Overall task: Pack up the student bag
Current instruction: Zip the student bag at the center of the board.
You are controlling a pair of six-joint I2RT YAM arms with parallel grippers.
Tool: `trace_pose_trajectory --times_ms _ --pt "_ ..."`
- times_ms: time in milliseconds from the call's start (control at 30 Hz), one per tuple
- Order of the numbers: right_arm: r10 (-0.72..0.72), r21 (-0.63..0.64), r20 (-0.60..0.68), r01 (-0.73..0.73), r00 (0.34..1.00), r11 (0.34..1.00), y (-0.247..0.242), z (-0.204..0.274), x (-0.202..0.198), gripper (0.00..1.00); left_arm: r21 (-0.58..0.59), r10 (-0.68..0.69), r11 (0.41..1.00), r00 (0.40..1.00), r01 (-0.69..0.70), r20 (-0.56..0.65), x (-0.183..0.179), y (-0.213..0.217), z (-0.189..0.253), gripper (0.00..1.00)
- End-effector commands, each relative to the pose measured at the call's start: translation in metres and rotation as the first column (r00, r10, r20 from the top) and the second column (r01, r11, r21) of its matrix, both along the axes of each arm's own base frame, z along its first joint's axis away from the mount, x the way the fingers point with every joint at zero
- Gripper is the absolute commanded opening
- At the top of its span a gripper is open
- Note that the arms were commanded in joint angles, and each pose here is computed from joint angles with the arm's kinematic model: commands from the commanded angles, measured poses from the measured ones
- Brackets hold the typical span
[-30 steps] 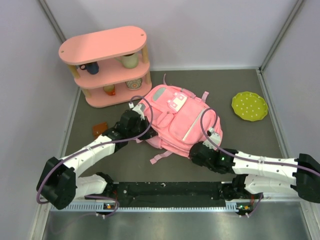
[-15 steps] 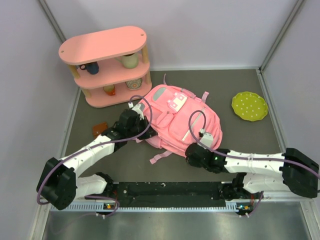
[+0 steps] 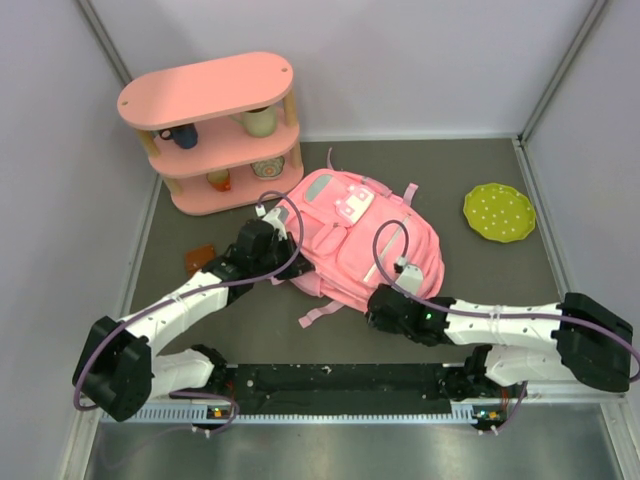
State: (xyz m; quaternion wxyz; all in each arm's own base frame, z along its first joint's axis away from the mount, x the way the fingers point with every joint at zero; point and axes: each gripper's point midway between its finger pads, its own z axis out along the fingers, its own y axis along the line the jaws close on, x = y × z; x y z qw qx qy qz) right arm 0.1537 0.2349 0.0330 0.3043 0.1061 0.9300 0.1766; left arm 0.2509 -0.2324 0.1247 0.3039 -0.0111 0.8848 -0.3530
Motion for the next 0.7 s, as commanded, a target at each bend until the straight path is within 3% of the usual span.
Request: trace_pose_trajectory --times_ms 0,100,133,167,200,367,500,667 --pt "-0.022 0.129 0.061 0.014 0.998 0.992 0.016 0.027 0.012 0.39 -0.055 0.007 0.999 0.994 0.000 0.113 0.012 -0.003 0.027 0.00" --pt "-0.024 0.181 0.060 0.013 0.998 0.983 0.015 0.030 0.008 0.40 -0.053 0.004 0.999 0.994 0.002 0.111 0.012 -0.003 0.026 0.00" --pt "-0.032 0.191 0.064 0.019 0.997 0.981 0.014 0.030 0.008 0.44 -0.054 0.004 0.999 0.994 0.002 0.114 0.012 -0.003 0.027 0.00" --pt "-0.052 0.205 0.079 0.035 0.995 0.978 0.012 0.033 0.011 0.57 -0.055 0.007 0.999 0.994 0.000 0.113 0.012 -0.003 0.027 0.00" --pt "-0.064 0.207 0.084 0.045 0.994 0.977 0.011 0.032 0.012 0.59 -0.059 0.008 0.998 0.993 -0.002 0.115 0.012 -0.003 0.028 0.00" --pt "-0.126 0.208 0.121 0.099 0.985 0.973 0.014 0.035 0.027 0.59 -0.067 -0.001 0.998 0.994 0.009 0.111 0.012 -0.006 0.028 0.00" --pt "-0.156 0.216 0.110 0.129 0.982 0.968 0.024 0.030 0.033 0.53 -0.069 -0.004 0.998 0.994 0.011 0.112 0.012 -0.007 0.029 0.00" --pt "-0.112 0.260 0.086 0.086 0.990 0.962 0.040 0.031 0.025 0.51 -0.066 0.000 0.998 0.994 0.007 0.111 0.011 -0.005 0.028 0.00"
